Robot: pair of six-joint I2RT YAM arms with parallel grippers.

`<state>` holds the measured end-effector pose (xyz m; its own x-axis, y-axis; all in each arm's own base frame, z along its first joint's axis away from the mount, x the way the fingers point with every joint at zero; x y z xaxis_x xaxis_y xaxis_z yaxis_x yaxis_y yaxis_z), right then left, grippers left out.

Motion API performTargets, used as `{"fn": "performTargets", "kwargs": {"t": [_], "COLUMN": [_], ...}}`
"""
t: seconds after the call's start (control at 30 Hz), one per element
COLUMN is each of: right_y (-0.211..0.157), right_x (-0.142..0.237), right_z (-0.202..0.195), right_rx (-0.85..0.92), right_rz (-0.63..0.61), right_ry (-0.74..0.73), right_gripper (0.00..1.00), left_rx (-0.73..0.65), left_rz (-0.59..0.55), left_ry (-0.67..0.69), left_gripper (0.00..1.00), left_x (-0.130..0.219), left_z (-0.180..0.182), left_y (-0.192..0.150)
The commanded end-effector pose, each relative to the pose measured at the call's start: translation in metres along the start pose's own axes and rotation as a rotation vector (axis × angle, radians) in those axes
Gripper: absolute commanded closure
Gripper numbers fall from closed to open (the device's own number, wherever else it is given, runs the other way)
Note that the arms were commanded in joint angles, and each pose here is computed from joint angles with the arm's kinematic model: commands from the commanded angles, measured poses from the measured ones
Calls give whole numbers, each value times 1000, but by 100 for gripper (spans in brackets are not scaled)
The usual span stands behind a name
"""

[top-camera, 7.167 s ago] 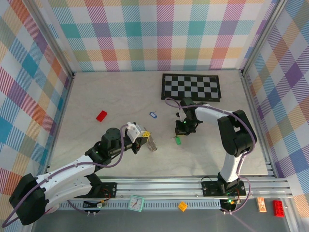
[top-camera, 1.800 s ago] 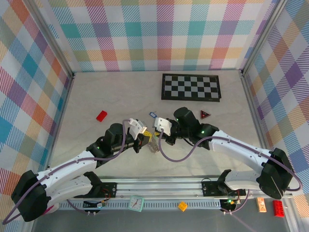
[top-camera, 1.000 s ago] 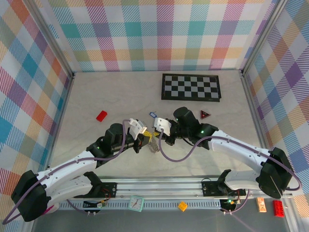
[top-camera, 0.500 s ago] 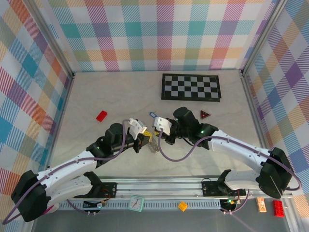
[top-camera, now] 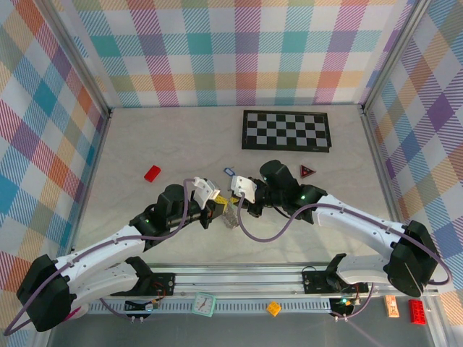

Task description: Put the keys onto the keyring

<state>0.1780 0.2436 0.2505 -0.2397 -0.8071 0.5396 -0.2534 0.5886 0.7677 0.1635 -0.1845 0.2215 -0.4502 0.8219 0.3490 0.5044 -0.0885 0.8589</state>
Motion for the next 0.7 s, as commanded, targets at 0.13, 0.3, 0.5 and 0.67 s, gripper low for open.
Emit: {"fn": "performTargets", "kwargs": {"t": [0.13, 0.3, 0.5, 0.67], "right_y": [2, 2, 3, 4], "right_x": [6, 6, 5, 5], "right_z": [3, 5, 7, 8], "right_rx": [21, 7, 2, -3], "right_rz": [7, -12, -28, -36], "right_ry": [-5, 21, 52, 76], "right_gripper": [100, 100, 100, 100], "left_rx": [-6, -5, -4, -2], "left_rz": [-64, -65, -63, -62], "left_ry": [-11, -12, -10, -13], "left_gripper": [100, 100, 100, 100], "left_x": [1, 0, 0, 0], "left_z": [-2, -2, -2, -2], "left_y": [12, 12, 12, 11]}}
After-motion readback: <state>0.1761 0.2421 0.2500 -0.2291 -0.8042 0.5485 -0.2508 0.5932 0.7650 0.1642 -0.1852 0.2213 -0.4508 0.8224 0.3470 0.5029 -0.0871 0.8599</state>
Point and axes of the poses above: each hand's point on the last joint's axis, 136 mm out from that joint toward the fingers, its own x axis back along the fingers, its own z axis along the line the jaws close on, y = z × x, the point moved 10 cm from there along x, back along the fingers, and after that the axes turned 11 degrees about x, right-handed, at the moved point
